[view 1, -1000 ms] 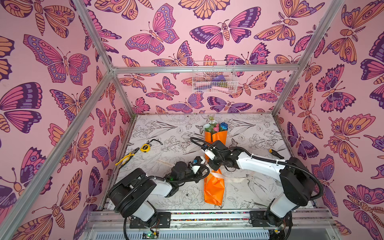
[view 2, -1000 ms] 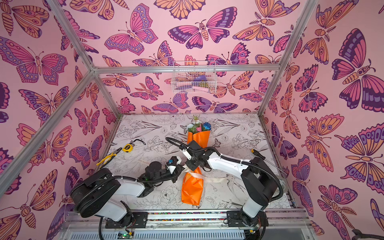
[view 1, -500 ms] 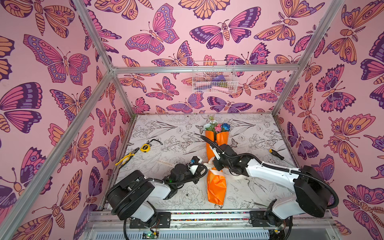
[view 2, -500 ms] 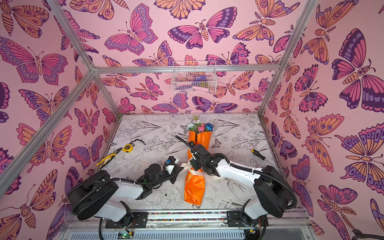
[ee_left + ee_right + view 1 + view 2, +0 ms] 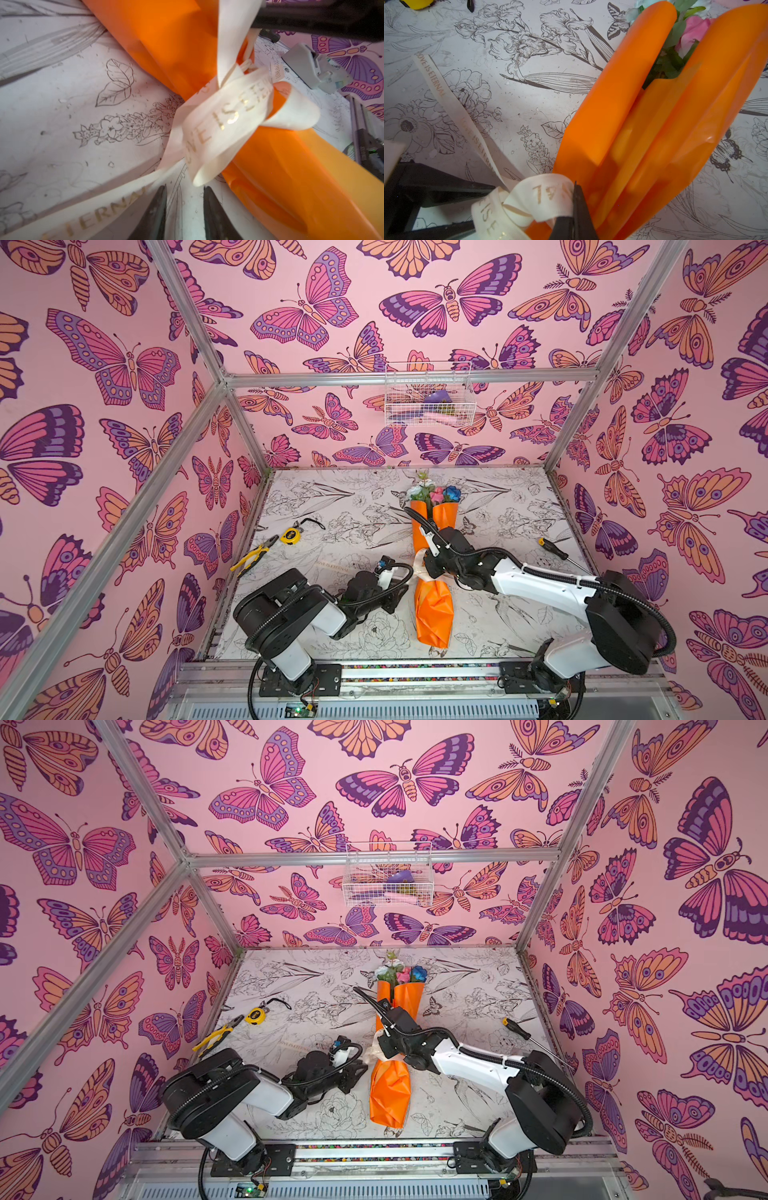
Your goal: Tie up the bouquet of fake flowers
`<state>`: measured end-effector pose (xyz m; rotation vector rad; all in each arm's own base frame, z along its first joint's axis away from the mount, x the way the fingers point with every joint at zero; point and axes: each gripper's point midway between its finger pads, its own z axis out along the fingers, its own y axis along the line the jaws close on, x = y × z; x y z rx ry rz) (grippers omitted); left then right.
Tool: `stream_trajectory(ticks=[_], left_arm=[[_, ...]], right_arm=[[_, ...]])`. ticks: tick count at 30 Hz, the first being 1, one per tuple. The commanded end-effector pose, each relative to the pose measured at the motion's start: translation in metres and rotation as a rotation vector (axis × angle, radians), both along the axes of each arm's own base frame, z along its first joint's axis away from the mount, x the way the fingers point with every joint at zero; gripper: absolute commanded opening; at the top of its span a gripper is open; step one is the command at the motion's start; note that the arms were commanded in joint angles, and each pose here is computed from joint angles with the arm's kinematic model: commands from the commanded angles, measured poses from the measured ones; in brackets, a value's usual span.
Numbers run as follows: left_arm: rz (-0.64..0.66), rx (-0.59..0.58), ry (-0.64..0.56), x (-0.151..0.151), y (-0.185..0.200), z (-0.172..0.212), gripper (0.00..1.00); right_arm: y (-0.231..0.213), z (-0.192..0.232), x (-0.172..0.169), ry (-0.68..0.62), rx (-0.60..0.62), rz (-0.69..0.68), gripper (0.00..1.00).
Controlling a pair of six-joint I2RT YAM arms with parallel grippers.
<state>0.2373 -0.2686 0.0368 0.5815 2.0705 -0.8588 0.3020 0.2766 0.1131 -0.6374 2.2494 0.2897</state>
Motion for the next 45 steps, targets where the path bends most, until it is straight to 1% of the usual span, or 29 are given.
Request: stream_trajectory(ticks=[1, 3, 7, 10, 11, 12, 14, 18, 19, 21, 23, 26, 27, 28, 29, 33, 38, 40, 43, 45], left_arm=[[-0.001, -0.039, 0.02, -0.005, -0.001, 0.007, 0.5], [-0.002, -0.051, 0.009, -0.006, -0.001, 0.015, 0.53], [0.006, -0.091, -0.026, -0.008, 0.003, 0.039, 0.55], [0.032, -0.098, -0.058, -0.009, 0.011, 0.057, 0.56], [0.037, -0.099, -0.075, -0.01, 0.013, 0.064, 0.59], [0.05, -0.1, -0.098, -0.009, 0.017, 0.073, 0.66], [0.09, -0.074, -0.123, -0.007, 0.027, 0.081, 0.75], [0.114, -0.01, -0.19, 0.003, 0.033, 0.111, 0.81], [0.109, -0.005, -0.213, 0.008, 0.029, 0.125, 0.82], [0.097, 0.028, -0.209, 0.015, 0.027, 0.127, 0.83], [0.063, 0.029, -0.194, 0.022, 0.021, 0.125, 0.83], [0.051, -0.004, -0.134, 0.042, 0.013, 0.124, 0.81], [0.046, -0.024, -0.107, 0.048, 0.009, 0.123, 0.81], [0.034, -0.057, -0.105, 0.051, 0.005, 0.127, 0.8], [0.011, -0.067, -0.072, 0.054, -0.001, 0.116, 0.8], [-0.055, -0.093, -0.034, 0.055, -0.015, 0.102, 0.8], [-0.144, -0.129, -0.026, 0.052, -0.029, 0.095, 0.8], [-0.157, -0.129, -0.029, 0.052, -0.032, 0.091, 0.79], [-0.156, -0.121, -0.022, 0.057, -0.035, 0.083, 0.76], [-0.156, -0.123, -0.016, 0.062, -0.038, 0.079, 0.7]], right_arm=[[0.004, -0.004, 0.0, 0.005, 0.024, -0.002, 0.05], [0.004, -0.004, -0.001, 0.007, 0.024, 0.001, 0.06], [0.003, -0.004, -0.001, 0.008, 0.022, 0.002, 0.06], [0.004, -0.005, -0.001, 0.011, 0.024, 0.004, 0.06], [0.004, -0.006, -0.002, 0.01, 0.021, 0.006, 0.06], [0.003, -0.007, -0.002, 0.012, 0.018, 0.004, 0.06], [0.003, -0.008, -0.002, 0.013, 0.017, 0.004, 0.06], [0.003, -0.007, -0.003, 0.015, 0.019, 0.007, 0.06], [0.003, -0.007, -0.003, 0.014, 0.02, 0.007, 0.06], [0.003, -0.006, -0.003, 0.013, 0.021, 0.009, 0.06], [0.004, -0.007, -0.003, 0.013, 0.02, 0.011, 0.06], [0.005, -0.007, -0.004, 0.017, 0.024, 0.015, 0.06], [0.006, -0.007, -0.004, 0.021, 0.027, 0.017, 0.06], [0.005, -0.007, -0.004, 0.022, 0.025, 0.016, 0.06], [0.004, -0.007, -0.004, 0.022, 0.024, 0.013, 0.06], [0.003, -0.007, -0.005, 0.021, 0.024, 0.012, 0.06], [0.005, -0.007, -0.006, 0.027, 0.027, 0.017, 0.06], [0.005, -0.008, -0.006, 0.028, 0.029, 0.017, 0.06], [0.006, -0.008, -0.007, 0.031, 0.031, 0.022, 0.07], [0.007, -0.008, -0.008, 0.037, 0.033, 0.029, 0.07]])
